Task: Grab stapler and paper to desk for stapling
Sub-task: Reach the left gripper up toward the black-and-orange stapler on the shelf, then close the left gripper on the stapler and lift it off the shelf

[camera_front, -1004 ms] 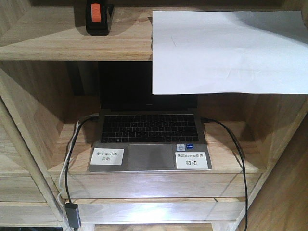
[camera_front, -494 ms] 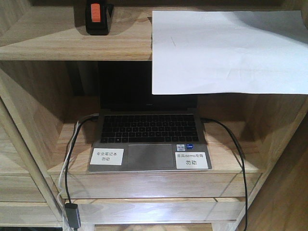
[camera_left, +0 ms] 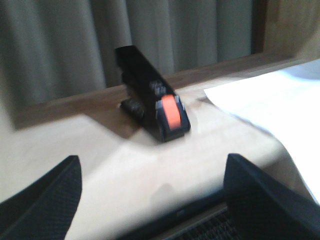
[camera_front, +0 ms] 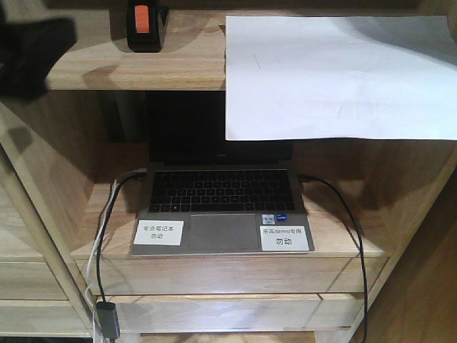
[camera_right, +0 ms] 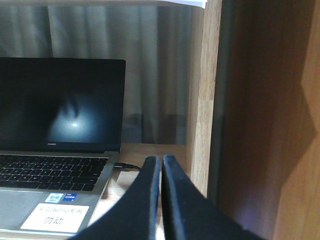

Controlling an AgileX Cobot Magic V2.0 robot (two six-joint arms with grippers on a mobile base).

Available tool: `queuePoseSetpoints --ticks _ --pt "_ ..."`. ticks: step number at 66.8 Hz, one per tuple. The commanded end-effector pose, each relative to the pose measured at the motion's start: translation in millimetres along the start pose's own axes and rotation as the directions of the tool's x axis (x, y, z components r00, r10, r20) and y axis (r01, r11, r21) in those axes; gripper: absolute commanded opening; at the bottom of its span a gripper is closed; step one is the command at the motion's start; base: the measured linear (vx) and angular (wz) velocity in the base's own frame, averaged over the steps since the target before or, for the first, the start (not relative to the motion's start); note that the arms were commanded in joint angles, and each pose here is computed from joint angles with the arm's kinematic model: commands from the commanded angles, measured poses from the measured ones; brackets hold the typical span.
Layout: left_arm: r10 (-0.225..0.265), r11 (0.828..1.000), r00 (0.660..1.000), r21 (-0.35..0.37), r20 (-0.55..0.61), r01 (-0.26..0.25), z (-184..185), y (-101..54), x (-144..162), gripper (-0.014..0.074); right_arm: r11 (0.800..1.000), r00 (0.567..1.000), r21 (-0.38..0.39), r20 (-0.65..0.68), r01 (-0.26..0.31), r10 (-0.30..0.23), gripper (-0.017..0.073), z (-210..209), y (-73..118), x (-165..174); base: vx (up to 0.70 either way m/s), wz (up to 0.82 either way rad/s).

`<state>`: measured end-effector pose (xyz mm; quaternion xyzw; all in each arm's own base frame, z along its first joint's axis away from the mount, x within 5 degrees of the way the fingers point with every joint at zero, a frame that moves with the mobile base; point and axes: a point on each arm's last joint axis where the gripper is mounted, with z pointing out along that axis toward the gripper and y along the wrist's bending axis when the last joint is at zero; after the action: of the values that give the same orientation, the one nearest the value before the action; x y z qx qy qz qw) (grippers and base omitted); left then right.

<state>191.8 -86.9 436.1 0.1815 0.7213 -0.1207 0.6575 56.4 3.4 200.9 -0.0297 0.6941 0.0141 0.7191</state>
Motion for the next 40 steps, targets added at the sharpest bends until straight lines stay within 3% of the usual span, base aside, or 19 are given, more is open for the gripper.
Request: queuePoseSetpoints --ticks 1,8,24,40 --pt "-0.047 0.999 0.993 0.005 0.108 0.047 11 0.8 -32 0.0561 1.0 0.997 0.001 0.081 0.007 -0.007 -0.0009 -1 0.2 -6 0.0 0.0" --pt "-0.087 0.996 0.992 0.01 0.096 0.087 29 1.7 -47 0.0567 1.0 0.997 0.001 0.081 0.007 -0.007 -0.0009 -1 0.2 -6 0.0 0.0" --pt "-0.087 0.996 0.996 0.012 0.027 0.086 76 3.7 -85 0.0611 1.0 0.997 0.001 0.081 0.007 -0.007 -0.0009 -1 0.2 -6 0.0 0.0" --pt "-0.158 0.987 0.985 0.008 -0.071 0.159 116 4.4 -102 0.0611 1.0 0.997 0.001 0.081 0.007 -0.007 -0.0009 -1 0.2 -6 0.0 0.0"
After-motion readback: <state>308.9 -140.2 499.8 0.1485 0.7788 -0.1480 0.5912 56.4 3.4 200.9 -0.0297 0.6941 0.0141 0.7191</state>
